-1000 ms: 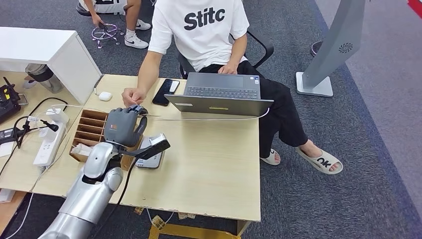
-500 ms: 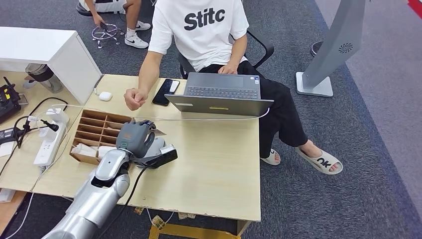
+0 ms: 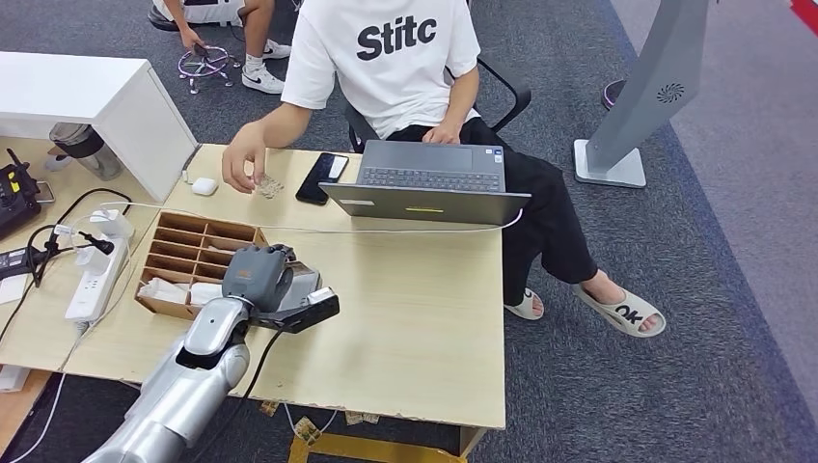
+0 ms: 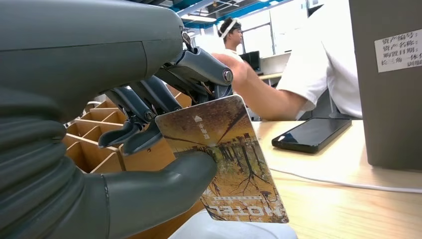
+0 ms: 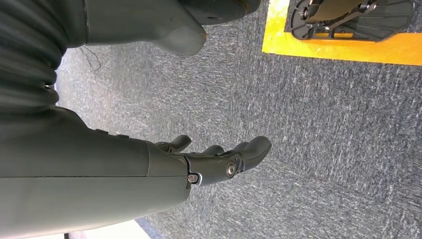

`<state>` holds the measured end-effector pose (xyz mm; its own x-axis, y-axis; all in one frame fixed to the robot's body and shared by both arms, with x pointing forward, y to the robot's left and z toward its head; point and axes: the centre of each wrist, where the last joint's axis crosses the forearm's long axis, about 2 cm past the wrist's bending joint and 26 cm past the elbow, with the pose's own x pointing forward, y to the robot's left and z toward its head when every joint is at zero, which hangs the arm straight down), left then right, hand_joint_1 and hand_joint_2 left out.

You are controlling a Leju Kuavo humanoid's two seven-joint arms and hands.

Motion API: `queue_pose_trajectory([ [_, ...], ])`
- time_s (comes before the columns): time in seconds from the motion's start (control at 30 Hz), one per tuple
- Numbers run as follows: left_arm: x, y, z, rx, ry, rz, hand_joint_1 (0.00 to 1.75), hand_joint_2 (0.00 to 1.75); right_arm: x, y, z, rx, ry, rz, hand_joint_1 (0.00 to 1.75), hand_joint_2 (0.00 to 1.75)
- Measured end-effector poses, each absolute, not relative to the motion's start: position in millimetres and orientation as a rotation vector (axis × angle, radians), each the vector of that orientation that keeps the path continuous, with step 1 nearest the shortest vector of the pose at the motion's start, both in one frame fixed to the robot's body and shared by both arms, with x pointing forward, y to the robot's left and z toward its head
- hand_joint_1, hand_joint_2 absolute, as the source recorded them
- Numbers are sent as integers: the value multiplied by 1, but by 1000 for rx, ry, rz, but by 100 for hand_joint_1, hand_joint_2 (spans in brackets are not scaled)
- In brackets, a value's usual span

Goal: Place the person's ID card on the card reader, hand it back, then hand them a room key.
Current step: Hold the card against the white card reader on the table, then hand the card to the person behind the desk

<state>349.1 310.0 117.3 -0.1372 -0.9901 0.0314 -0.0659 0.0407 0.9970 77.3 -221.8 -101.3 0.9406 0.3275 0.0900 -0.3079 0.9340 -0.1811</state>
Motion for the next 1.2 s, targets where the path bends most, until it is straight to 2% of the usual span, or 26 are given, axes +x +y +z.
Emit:
queue_pose_trajectory([
  [0.77, 347, 317, 109, 1156, -1283, -1281, 175, 175, 77, -222, -101, -170, -119, 328, 0, 175],
  [1.2, 347, 310, 124, 1309, -1530, -1174, 175, 175, 77, -222, -101, -176, -120, 329, 0, 175],
])
